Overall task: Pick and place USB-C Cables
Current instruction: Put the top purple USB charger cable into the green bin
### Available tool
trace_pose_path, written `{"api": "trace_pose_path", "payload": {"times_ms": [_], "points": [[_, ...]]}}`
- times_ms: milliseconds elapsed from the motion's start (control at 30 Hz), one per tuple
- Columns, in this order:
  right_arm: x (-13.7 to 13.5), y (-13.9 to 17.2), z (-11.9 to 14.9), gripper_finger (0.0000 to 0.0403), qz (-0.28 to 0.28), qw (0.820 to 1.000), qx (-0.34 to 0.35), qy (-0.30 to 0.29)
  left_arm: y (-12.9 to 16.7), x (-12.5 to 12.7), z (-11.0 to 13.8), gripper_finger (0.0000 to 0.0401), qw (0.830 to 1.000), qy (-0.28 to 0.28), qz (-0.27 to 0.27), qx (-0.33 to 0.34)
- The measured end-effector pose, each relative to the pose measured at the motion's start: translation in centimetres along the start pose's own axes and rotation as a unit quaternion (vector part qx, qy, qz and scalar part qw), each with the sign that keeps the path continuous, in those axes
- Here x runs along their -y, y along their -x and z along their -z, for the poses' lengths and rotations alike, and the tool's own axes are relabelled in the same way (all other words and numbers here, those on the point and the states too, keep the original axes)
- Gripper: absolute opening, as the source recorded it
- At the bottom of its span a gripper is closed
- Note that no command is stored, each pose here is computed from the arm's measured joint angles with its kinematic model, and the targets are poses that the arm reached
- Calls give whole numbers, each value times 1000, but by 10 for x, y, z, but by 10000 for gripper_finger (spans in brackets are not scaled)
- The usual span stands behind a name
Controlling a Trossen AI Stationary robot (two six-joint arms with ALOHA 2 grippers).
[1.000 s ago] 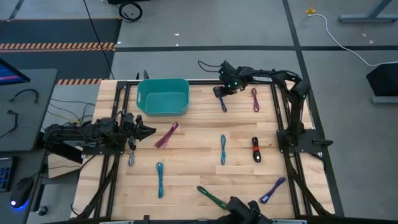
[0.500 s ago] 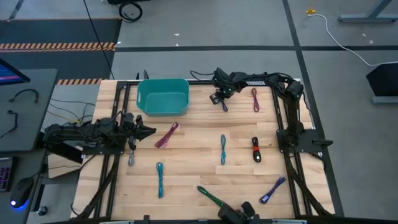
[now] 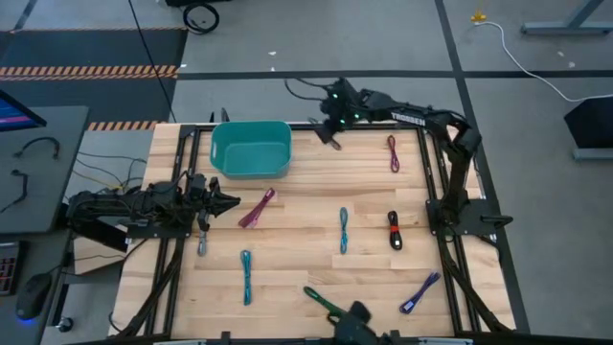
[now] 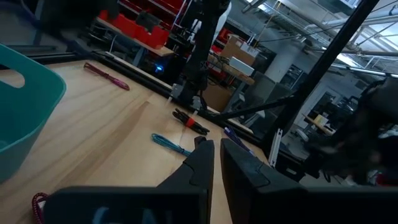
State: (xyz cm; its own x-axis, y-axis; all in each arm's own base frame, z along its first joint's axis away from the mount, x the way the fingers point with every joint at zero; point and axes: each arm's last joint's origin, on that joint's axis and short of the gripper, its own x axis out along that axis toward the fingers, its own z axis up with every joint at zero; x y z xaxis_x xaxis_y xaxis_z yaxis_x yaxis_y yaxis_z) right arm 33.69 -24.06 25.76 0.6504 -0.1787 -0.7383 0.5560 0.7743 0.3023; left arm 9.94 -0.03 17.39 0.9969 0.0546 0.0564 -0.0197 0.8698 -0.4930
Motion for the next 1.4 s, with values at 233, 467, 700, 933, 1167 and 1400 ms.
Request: {"api": "trace_pose_path", "payload": {"times_ms": [233, 467, 700, 933, 1167, 1400], "points": [[-72, 13, -62, 17, -109, 979, 172, -12, 0, 0, 0, 38, 1000, 0, 0, 0], [-124, -32, -75, 17, -126, 965, 228, 32, 0, 0, 0, 37, 1000, 0, 0, 0], [-127, -89, -66, 17, -96, 979, 132, 118, 0, 0, 0, 33, 1000, 0, 0, 0], [-122, -116, -56, 48, -81, 988, 56, 123, 0, 0, 0, 40, 1000, 0, 0, 0], [-120, -117, -53, 57, -74, 989, 39, 120, 0, 0, 0, 34, 1000, 0, 0, -1], [-116, -116, -53, 88, -69, 992, 27, 99, 0, 0, 0, 37, 1000, 0, 0, 0]]}}
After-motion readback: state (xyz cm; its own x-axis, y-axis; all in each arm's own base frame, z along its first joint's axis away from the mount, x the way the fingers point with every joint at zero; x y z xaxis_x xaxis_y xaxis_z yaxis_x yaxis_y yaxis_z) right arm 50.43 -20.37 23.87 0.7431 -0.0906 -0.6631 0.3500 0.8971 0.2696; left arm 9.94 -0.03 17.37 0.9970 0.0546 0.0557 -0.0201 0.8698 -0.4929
